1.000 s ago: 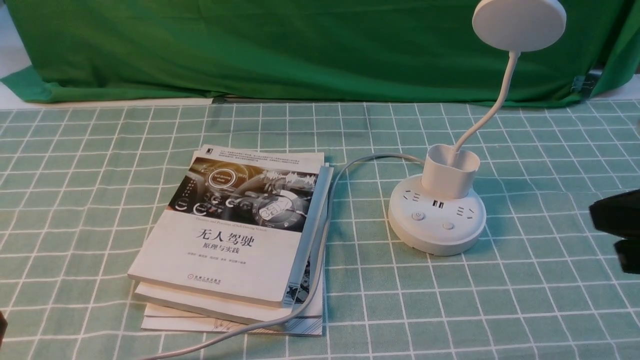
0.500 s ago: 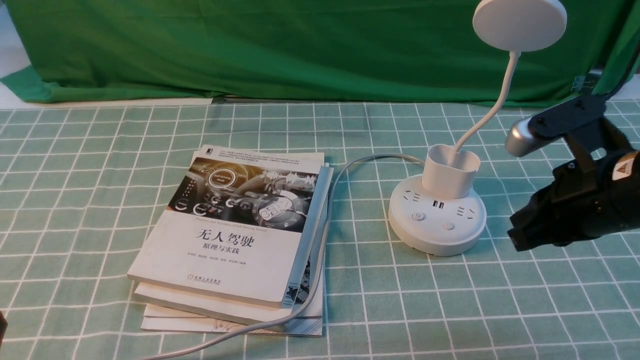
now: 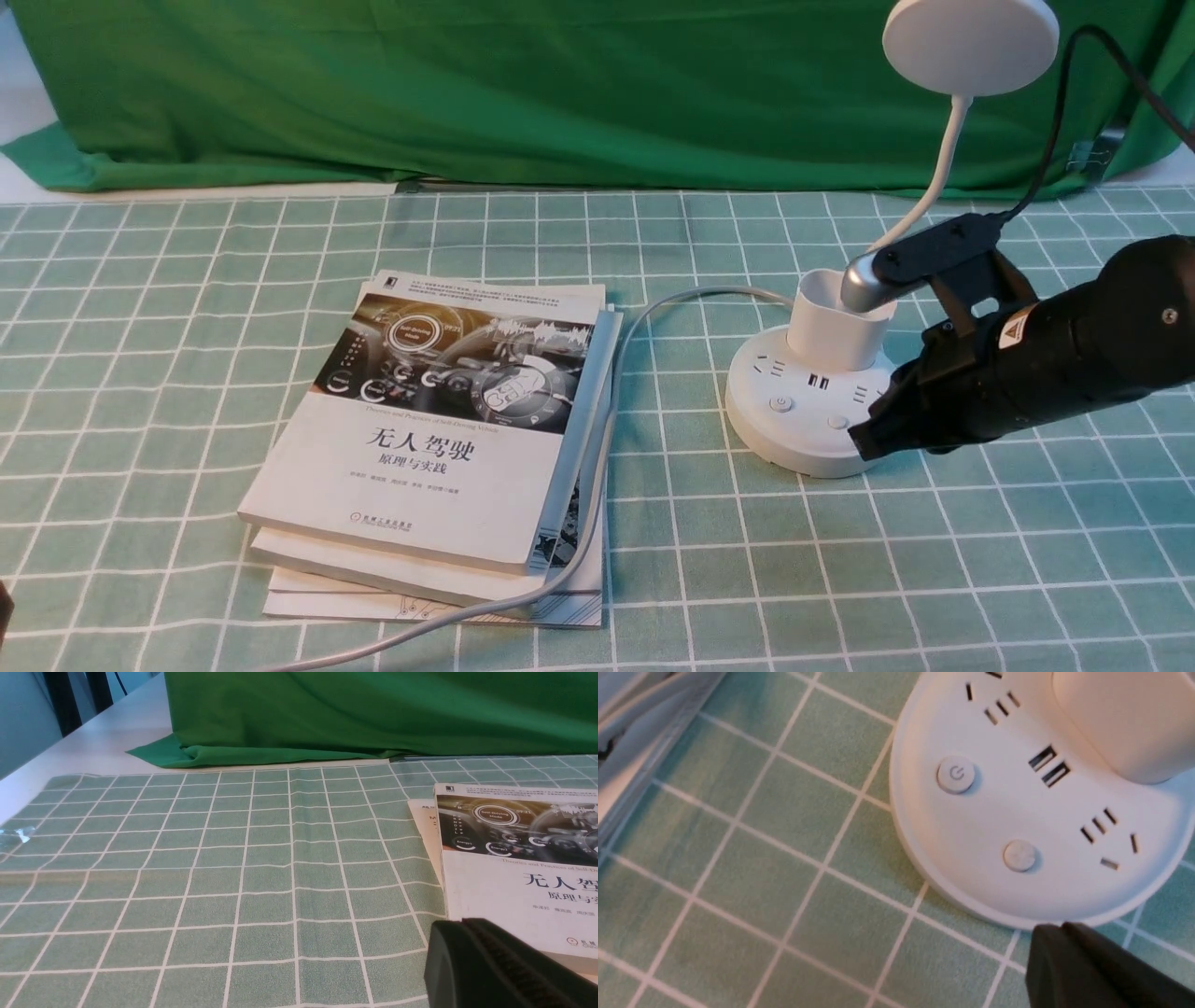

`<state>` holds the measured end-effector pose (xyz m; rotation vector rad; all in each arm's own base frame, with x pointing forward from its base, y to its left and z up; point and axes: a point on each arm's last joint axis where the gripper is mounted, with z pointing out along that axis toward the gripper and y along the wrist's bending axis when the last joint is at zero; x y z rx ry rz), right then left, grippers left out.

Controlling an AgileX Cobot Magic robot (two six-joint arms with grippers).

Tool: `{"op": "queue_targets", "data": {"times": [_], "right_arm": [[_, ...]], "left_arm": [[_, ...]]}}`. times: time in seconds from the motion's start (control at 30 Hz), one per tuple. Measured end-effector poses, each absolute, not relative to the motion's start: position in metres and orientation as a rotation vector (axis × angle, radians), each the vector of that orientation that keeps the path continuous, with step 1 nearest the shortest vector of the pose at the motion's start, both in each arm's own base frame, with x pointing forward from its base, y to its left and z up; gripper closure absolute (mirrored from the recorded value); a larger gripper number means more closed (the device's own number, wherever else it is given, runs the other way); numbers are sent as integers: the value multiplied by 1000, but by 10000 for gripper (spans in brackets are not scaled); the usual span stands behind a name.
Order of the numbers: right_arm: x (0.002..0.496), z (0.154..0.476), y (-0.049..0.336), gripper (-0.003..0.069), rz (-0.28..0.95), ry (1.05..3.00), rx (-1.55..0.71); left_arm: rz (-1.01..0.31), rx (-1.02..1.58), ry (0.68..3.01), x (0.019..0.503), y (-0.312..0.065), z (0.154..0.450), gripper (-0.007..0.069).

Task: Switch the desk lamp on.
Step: Use the right arm to press the button switch on the lamp holder

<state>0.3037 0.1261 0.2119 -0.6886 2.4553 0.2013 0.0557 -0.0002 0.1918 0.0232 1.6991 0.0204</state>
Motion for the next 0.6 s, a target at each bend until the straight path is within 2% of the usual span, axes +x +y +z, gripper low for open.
{"op": "queue_targets", "data": {"times": [0.6], "right_arm": [[328,182,133,631,177,2440,-658]], "left_arm": [[20,23,1699,56,0,192,604]]}}
